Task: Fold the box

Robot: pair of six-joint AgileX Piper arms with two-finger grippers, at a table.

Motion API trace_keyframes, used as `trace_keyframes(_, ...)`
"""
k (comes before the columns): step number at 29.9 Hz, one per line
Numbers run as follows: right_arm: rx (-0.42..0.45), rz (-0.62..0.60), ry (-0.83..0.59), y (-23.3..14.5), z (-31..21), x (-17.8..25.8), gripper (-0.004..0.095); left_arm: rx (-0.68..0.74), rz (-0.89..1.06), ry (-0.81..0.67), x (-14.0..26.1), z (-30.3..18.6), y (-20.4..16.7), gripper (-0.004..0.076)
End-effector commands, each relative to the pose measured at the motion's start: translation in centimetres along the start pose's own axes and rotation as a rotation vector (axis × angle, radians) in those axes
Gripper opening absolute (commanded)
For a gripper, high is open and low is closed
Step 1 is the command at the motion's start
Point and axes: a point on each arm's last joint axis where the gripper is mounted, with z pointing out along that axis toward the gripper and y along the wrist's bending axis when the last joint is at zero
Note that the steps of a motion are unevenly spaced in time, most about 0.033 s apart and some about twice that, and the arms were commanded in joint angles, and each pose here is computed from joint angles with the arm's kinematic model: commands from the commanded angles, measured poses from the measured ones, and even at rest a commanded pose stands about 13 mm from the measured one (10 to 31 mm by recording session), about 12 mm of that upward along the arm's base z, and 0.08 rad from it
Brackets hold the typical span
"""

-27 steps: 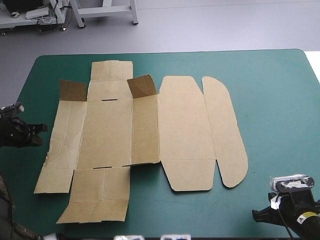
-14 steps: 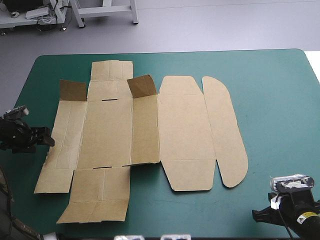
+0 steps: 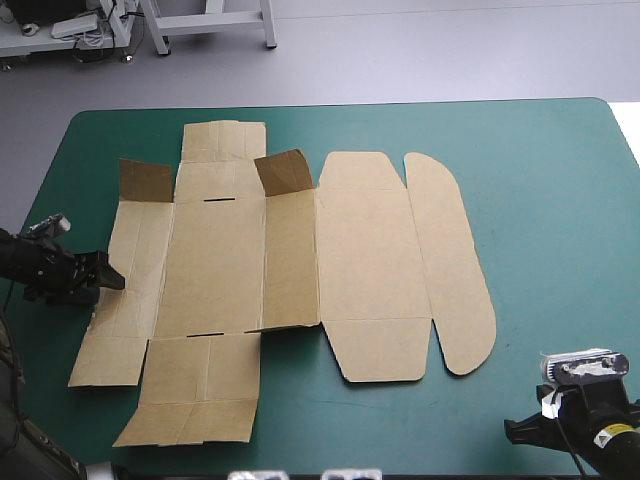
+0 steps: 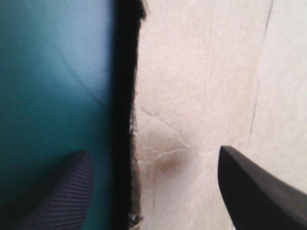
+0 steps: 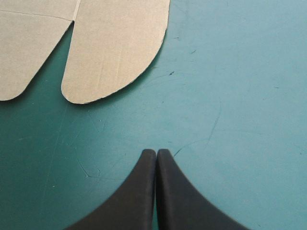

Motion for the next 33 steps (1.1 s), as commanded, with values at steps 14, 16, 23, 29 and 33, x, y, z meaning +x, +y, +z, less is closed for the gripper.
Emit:
trace_keyframes(14, 0.009, -0.003, -0.069, -0.1, -0.5, -1.0, -0.0013, 0.349, -0.089, 0.109, 4.0, 5.6, -1.1, 0.0528)
trace_keyframes(16, 0.009, -0.003, -0.069, -0.1, -0.5, -1.0, -0.0013, 0.363, -0.11, 0.133, 4.7, 6.2, -1.1, 0.0528)
trace_keyframes(23, 0.009, -0.003, -0.069, -0.1, -0.5, -1.0, -0.0013, 0.382, -0.108, 0.17, 5.1, 7.3, -1.7, 0.0528)
trace_keyframes(29, 0.009, -0.003, -0.069, -0.1, -0.5, -1.0, -0.0013, 0.373, -0.071, 0.178, 4.5, 7.4, -2.4, 0.049)
trace_keyframes(33, 0.009, -0.003, -0.069, -0.1, -0.5, -1.0, -0.0013, 0.343, -0.042, 0.179, 3.7, 7.1, -2.8, 0.0227)
